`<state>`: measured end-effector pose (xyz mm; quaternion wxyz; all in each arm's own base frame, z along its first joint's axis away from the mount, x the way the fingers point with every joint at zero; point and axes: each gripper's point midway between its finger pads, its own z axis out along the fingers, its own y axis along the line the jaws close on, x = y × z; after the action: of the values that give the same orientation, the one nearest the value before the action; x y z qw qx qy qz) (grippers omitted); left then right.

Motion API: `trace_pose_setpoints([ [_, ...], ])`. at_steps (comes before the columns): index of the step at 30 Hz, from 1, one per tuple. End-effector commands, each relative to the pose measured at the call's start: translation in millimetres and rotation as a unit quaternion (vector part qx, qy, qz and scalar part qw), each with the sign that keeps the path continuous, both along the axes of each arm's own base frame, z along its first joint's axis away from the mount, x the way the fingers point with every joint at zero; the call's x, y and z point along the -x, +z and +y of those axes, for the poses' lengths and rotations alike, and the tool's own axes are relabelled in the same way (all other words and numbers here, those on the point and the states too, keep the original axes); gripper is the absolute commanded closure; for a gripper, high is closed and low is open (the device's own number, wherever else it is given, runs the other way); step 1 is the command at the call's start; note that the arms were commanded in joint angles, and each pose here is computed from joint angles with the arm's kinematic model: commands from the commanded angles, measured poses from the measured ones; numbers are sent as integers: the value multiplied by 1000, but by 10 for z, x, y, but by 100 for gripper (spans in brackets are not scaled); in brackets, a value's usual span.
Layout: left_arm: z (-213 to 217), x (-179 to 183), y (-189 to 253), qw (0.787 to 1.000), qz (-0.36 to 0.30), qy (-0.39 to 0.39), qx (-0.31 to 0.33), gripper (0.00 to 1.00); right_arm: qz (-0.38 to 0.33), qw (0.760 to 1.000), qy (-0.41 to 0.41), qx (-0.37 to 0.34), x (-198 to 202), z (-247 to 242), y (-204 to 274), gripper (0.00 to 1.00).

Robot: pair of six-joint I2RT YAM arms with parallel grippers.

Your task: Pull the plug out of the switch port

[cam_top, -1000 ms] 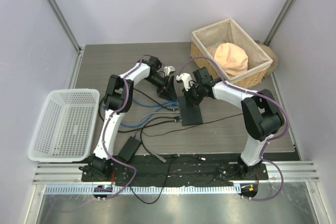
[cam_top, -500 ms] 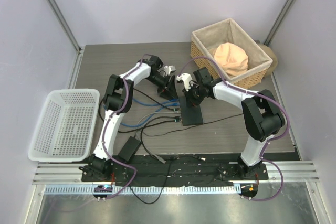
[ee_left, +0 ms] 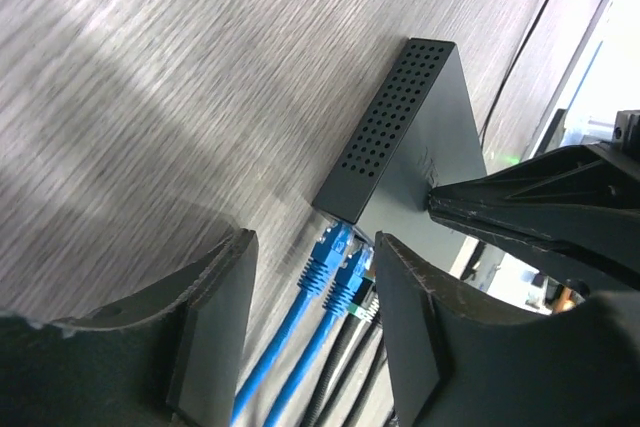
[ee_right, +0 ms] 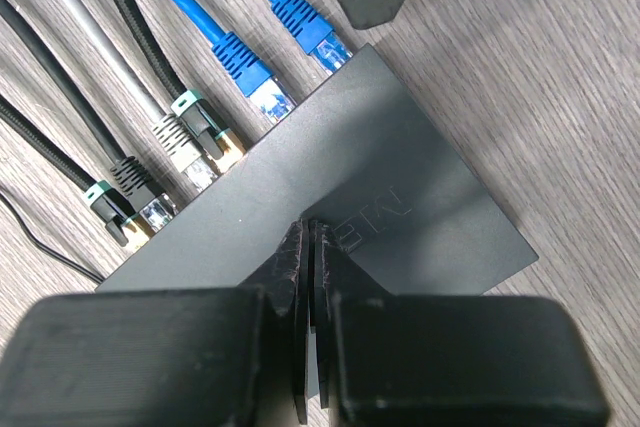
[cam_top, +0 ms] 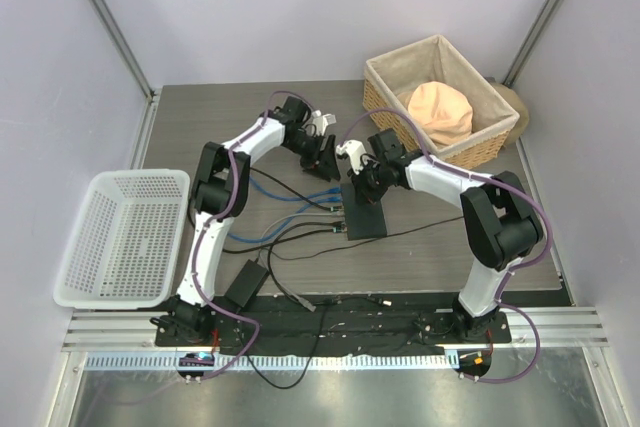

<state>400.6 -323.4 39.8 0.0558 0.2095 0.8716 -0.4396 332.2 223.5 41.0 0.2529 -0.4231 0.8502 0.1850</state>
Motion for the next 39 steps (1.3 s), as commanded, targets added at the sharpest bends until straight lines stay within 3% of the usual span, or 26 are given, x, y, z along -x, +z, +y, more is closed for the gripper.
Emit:
trace_pose_setpoints([
  [1,-10,98,-530,999,-15,-32,-41,48,27,997,-4,77,168,-300,-437,99],
  [9,-73,320,-639,998,13,-56,-31,56,31,996,-6,78,233,-338,-454,99],
  [20,89,641,-674,993,64,-101,-12,57,31,996,-7,78,213,-344,-461,99],
  [33,115,697,-656,986,77,-148,22,59,31,996,-7,78,215,-345,-464,98],
  [39,187,709,-711,985,70,-159,3,67,32,996,-7,77,211,-340,-471,98],
])
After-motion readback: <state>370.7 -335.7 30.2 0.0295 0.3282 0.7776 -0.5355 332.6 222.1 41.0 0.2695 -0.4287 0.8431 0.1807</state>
